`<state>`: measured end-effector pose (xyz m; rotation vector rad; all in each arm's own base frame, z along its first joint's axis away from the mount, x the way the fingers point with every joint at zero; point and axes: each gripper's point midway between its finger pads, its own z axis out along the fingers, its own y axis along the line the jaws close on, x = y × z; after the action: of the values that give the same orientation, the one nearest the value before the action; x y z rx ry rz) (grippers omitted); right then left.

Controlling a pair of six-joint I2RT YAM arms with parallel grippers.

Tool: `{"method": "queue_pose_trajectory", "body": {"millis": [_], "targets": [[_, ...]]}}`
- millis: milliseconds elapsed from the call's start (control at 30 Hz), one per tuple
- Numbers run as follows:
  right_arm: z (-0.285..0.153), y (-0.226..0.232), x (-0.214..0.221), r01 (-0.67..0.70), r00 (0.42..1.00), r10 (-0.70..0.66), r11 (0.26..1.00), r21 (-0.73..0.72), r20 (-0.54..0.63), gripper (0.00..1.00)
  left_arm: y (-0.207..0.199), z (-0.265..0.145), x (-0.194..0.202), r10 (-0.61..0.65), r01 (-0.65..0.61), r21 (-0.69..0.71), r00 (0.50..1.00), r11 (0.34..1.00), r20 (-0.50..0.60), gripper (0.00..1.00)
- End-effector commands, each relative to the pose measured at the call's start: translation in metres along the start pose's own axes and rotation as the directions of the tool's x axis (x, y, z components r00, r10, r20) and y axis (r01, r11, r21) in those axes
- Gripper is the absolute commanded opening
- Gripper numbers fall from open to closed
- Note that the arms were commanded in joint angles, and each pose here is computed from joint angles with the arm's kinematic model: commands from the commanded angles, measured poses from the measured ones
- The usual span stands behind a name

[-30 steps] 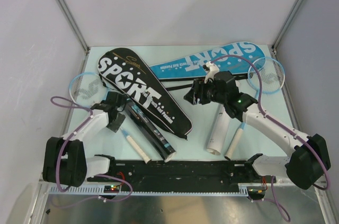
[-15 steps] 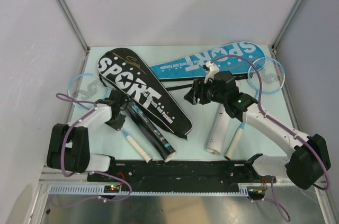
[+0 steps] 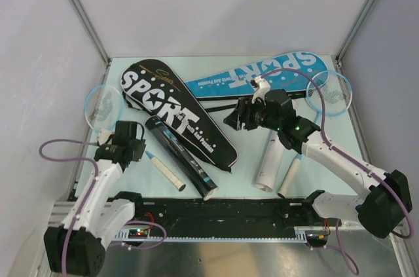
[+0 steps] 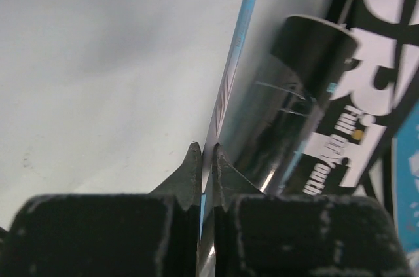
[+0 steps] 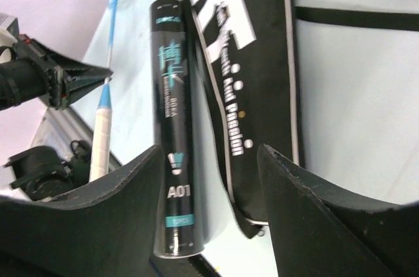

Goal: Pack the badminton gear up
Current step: Pick up the racket from the center of the board.

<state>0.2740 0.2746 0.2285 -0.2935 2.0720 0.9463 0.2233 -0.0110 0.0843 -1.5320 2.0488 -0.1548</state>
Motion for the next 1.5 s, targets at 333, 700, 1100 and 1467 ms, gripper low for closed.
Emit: {"method": "queue_pose_trajectory", "body": {"millis": [333,700,1100,1467], "targets": [[0.045,0.074,-0.013,-0.112,0.989,0.131,0.967,-0.230,0.068,0.64,-0.054,-0.088,-0.026,0.000,-0.053,0.376,0.990,0.925,0.139,0.00],[0.143,0.119,0.007,-0.133,0.991,0.115,0.934,-0.332,-0.072,0.69,-0.027,-0.080,0.023,0.120,-0.125,0.450,0.992,0.884,0.040,0.00],[0.244,0.159,0.036,-0.200,0.976,0.155,0.916,-0.347,-0.153,0.71,-0.003,-0.065,0.036,0.189,-0.186,0.500,0.981,0.846,0.045,0.00],[0.304,0.165,0.061,-0.243,0.962,0.191,0.922,-0.301,-0.194,0.70,-0.004,-0.078,0.028,0.182,-0.208,0.586,0.978,0.783,0.103,0.00]]}}
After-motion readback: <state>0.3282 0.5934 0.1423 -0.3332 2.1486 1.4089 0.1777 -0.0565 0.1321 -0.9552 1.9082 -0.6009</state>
